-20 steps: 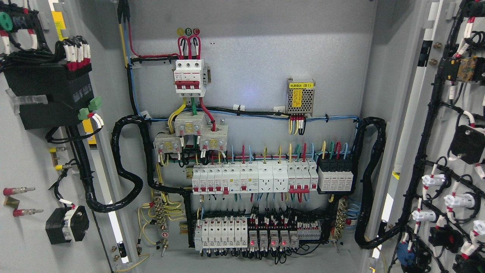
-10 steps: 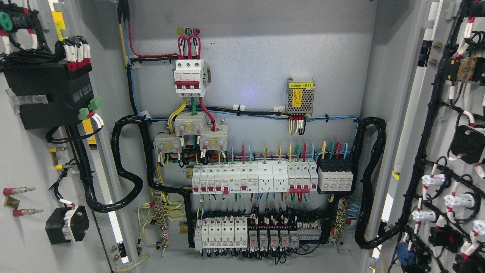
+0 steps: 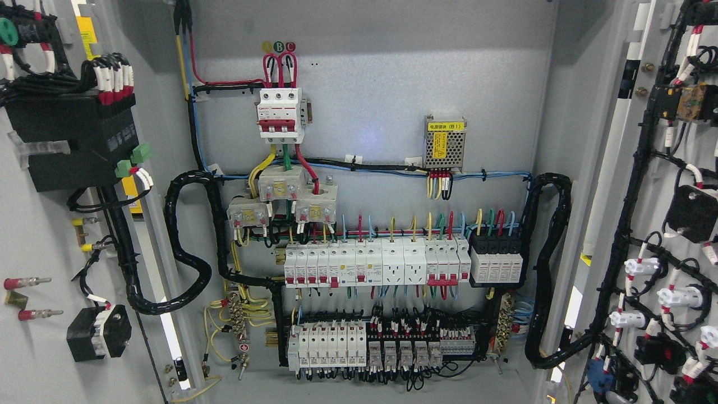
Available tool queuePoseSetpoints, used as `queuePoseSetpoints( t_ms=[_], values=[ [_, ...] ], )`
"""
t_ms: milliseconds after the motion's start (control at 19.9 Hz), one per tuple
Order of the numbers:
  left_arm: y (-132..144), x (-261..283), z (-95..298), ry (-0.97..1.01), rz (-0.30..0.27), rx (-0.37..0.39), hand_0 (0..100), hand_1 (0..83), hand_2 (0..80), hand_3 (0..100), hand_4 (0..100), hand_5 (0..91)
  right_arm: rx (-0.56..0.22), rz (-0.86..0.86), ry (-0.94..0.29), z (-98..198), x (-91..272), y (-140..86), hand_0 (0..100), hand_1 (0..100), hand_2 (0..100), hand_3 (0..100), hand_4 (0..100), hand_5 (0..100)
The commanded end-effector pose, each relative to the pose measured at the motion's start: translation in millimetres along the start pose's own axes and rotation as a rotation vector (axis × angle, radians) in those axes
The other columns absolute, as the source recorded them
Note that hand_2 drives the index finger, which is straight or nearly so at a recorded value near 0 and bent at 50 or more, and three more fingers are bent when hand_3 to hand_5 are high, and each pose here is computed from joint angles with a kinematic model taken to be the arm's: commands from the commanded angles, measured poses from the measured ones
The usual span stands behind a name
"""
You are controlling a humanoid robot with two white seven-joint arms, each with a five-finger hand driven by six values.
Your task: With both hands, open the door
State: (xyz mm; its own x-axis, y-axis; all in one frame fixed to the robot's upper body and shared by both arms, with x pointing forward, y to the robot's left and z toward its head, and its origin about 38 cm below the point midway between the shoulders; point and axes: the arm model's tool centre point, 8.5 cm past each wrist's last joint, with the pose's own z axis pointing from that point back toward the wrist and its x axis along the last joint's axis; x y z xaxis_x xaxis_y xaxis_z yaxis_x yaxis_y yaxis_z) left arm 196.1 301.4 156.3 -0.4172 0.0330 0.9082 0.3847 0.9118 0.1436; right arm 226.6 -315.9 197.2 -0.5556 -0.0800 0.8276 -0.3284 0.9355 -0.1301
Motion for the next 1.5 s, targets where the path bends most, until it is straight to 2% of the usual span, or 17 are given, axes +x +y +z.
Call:
queuePoseSetpoints(
  t_ms=[0,251,451,702,952,1203,1454],
  values=[
    [29.9,15.1,12.5,-0.001,-0.034,0.072,0,0.0,8.0,21,13,0.0,-0.034,0.034,-0.018,2.0,10.3,-17.3,21,6,0,0,0,0],
    [46.3,20.0,21.9,0.027,0.005,0.088,0,0.0,8.2,22,14,0.0,-0.057,0.038,-0.022,4.7,13.6,-24.1,21,6,0,0,0,0],
    [60.6,29.4,31.1,0.032,-0.001,0.096,0,0.0,9.7,24,15,0.0,-0.102,-0.018,-0.019,9.0,16.1,-33.9,21,6,0,0,0,0],
    [77.0,35.0,41.3,0.047,0.005,0.127,0,0.0,10.9,26,16,0.0,-0.12,-0.012,-0.018,12.2,16.6,-37.1,21,6,0,0,0,0],
    [101.0,25.4,48.6,0.074,0.019,0.162,0,0.0,13.1,28,18,0.0,-0.152,-0.025,-0.012,19.0,13.5,-36.4,21,7,0,0,0,0],
    [134.9,11.1,52.1,0.132,0.048,0.159,0,0.0,13.9,29,19,0.0,-0.205,-0.012,-0.016,27.4,14.5,-42.4,21,7,0,0,0,0],
    [149.4,3.9,60.9,0.146,0.076,0.156,0,0.0,15.0,30,21,0.0,-0.255,-0.004,-0.017,36.1,16.5,-57.2,21,6,0,0,0,0]
  ],
)
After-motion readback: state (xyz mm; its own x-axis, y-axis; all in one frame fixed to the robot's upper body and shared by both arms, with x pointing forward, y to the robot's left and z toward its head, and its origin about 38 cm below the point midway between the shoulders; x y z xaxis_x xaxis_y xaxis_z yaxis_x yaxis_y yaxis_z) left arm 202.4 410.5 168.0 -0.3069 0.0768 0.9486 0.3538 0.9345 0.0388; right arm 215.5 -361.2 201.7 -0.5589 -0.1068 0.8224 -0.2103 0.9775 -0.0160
